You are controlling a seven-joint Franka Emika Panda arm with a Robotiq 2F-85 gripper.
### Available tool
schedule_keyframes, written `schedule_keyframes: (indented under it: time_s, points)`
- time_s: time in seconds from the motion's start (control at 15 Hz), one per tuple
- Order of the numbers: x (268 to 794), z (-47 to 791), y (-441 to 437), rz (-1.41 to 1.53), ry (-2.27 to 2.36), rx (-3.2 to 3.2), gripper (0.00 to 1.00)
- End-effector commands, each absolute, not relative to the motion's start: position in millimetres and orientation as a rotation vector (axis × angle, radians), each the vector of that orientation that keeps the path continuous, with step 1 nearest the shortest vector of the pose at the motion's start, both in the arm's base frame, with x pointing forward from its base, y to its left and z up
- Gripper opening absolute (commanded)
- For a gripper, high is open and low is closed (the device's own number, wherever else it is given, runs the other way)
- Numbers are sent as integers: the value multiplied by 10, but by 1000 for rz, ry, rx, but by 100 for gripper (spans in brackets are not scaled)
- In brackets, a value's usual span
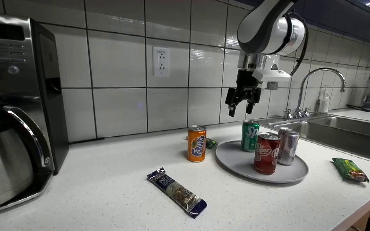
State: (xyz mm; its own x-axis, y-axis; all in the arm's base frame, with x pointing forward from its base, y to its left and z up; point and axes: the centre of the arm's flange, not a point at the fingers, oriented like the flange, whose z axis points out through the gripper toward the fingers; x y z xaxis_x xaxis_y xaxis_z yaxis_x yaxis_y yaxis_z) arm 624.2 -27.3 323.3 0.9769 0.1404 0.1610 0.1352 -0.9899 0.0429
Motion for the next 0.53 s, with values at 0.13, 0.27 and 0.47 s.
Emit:
schedule_keyframes:
  time_s: [0.13, 0.27, 0.47]
  points:
    - [6347, 3353, -244, 238, 368, 3086, 100]
    - [6285, 3291, -209, 262, 321, 3081, 100]
    - [6289, 3298, -208, 263, 344, 3078, 100]
